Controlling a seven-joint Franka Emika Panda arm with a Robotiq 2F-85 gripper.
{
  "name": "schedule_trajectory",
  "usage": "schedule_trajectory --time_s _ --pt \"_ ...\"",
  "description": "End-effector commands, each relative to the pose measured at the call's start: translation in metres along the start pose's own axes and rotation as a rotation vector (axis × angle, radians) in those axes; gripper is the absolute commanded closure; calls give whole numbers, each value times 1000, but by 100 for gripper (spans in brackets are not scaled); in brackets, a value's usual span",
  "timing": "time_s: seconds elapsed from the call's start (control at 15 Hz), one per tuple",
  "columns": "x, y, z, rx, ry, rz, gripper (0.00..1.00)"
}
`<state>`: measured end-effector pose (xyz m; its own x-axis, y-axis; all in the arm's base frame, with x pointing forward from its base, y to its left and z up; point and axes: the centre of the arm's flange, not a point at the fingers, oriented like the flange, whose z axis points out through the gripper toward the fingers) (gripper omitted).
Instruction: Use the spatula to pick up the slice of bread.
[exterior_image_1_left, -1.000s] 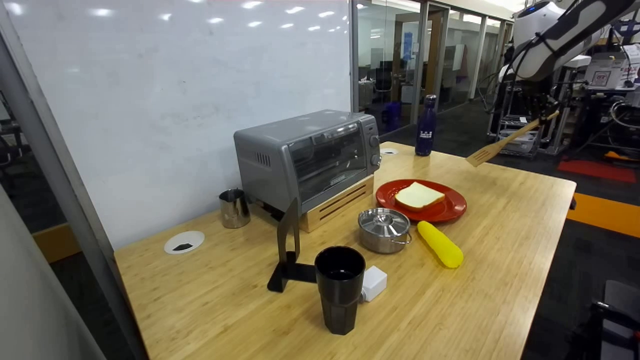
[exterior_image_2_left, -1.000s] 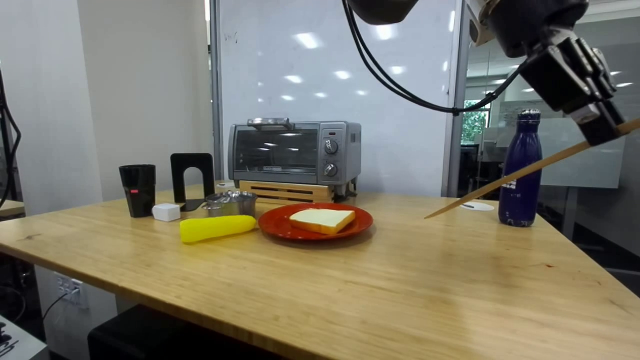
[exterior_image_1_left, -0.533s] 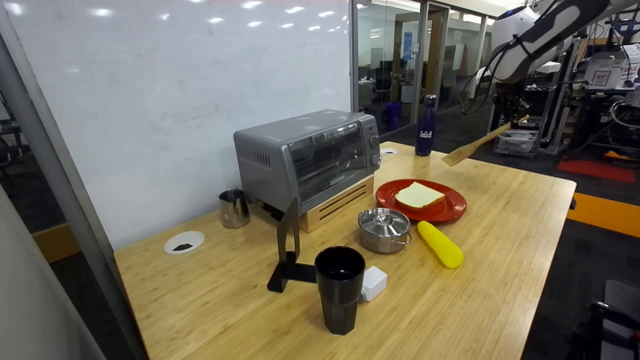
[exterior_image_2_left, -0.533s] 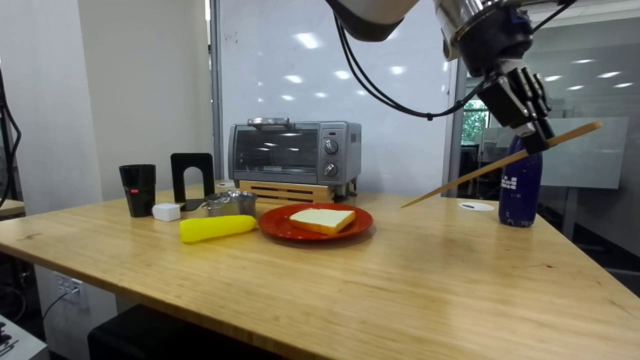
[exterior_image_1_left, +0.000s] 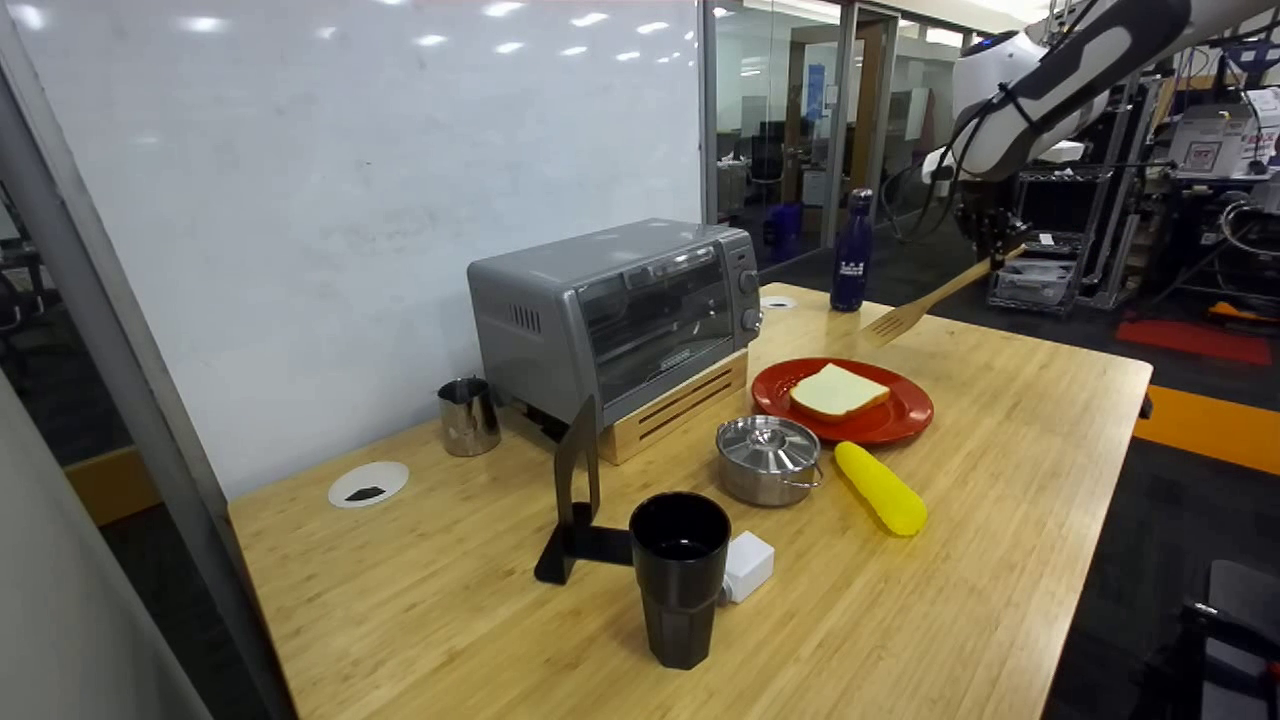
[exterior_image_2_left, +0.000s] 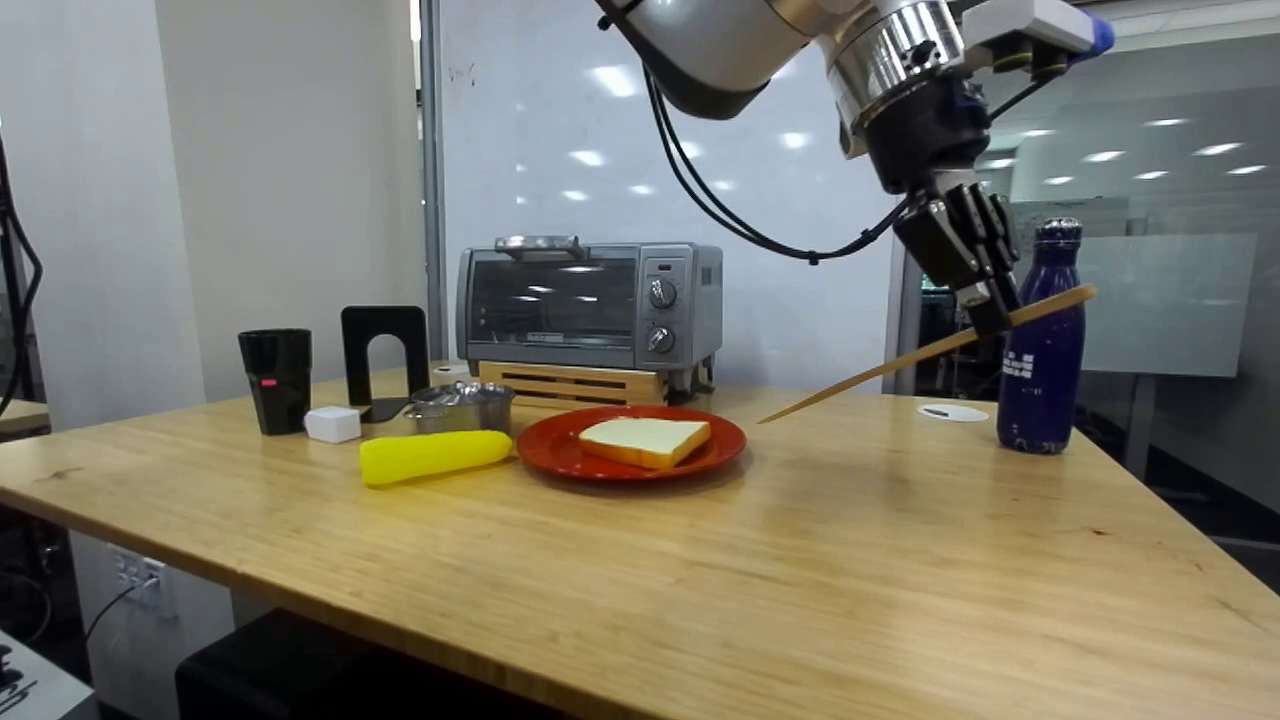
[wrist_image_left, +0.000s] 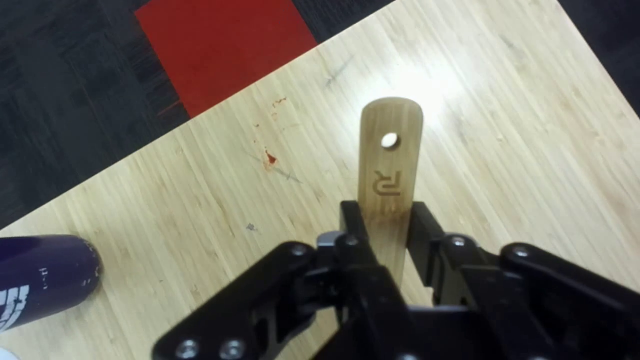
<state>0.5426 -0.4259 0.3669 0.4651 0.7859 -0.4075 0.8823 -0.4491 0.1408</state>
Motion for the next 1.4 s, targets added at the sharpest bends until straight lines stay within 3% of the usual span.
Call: schedule_trajectory --time_s 0.0,0.47,1.33 --pt "19 5 -5 -9 13 -69 93" --pt "46 -2 -7 -9 5 -216 93" --pt "79 -11 8 12 -102 -349 93"
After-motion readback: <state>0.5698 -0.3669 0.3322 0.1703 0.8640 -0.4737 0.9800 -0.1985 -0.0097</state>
